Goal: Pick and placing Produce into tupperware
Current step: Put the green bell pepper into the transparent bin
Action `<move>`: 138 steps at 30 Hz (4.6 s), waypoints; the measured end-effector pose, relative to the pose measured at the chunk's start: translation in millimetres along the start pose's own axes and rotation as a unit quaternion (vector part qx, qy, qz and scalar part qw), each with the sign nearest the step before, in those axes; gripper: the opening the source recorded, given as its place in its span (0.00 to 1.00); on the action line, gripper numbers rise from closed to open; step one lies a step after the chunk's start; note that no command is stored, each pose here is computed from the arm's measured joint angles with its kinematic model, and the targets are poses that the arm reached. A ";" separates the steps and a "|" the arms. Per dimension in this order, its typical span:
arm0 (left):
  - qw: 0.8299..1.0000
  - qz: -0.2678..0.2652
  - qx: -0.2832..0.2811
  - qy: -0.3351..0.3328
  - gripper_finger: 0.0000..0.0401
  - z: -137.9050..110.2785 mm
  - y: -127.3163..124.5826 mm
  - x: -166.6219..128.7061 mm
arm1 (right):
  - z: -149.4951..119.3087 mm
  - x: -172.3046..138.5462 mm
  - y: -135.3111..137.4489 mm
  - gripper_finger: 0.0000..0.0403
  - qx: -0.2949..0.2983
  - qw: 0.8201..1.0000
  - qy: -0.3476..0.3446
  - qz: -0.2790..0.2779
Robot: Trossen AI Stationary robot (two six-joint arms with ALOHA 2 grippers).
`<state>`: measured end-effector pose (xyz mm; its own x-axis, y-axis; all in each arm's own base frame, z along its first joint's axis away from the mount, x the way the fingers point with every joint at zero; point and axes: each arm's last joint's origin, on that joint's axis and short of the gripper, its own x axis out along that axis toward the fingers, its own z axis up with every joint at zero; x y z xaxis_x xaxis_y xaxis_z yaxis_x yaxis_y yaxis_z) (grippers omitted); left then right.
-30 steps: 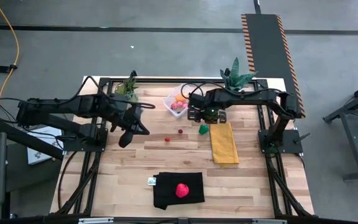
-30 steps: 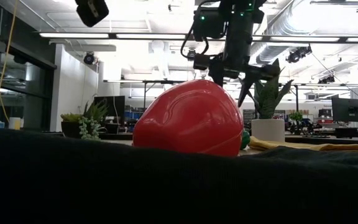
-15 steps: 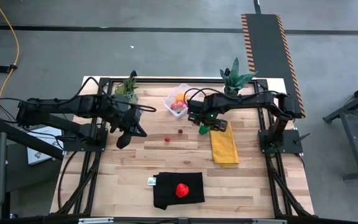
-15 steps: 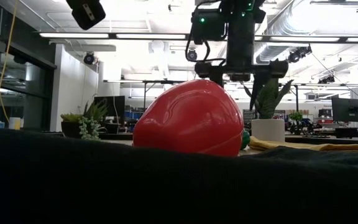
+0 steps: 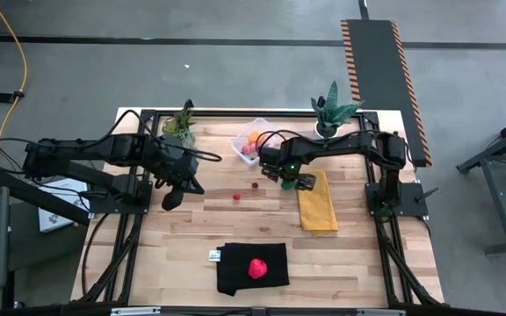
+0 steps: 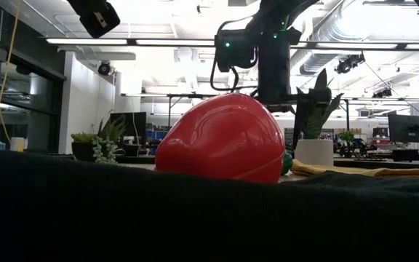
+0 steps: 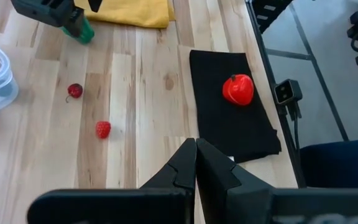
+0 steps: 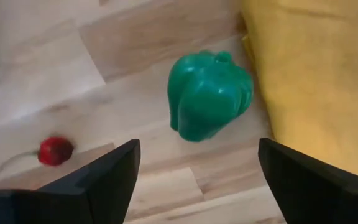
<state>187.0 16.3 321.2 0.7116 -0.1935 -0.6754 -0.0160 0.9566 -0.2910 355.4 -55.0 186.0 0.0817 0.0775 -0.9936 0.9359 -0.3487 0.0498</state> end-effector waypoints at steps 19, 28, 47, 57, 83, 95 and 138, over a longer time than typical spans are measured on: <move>1.000 0.003 0.021 0.021 0.00 -4.2 0.6 -0.1 | 6.8 17.8 -7.6 0.79 0.054 0.998 -0.023 -0.002; 1.000 0.005 0.023 0.021 0.00 -4.2 0.7 -0.1 | 23.4 16.3 -4.0 0.79 0.057 0.998 -0.027 0.004; 0.999 0.008 0.023 0.020 0.00 -4.1 0.9 -0.1 | 26.9 19.8 -1.9 0.79 0.055 0.998 0.009 -0.004; 1.000 0.008 0.022 0.020 0.00 -4.1 0.9 -0.1 | 27.0 19.7 -1.9 0.74 0.055 0.998 0.011 -0.004; 1.000 0.008 0.017 0.020 0.00 -4.1 0.9 -0.1 | 26.3 19.6 -2.0 0.68 0.055 0.998 0.023 -0.006; 1.000 0.008 0.017 0.020 0.00 -4.1 0.9 -0.1 | 26.2 19.9 -2.0 0.68 0.053 0.998 0.035 -0.009; 0.999 0.009 0.015 0.029 0.00 -5.9 1.1 -0.1 | 33.9 20.3 -0.5 0.56 0.051 0.998 0.039 -0.008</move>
<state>182.9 16.1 316.9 0.6695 -0.1872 -0.7188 -0.0068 0.9661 -0.2580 345.0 -85.0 162.4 0.0981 0.1550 -0.9830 0.8982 -0.4392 0.0203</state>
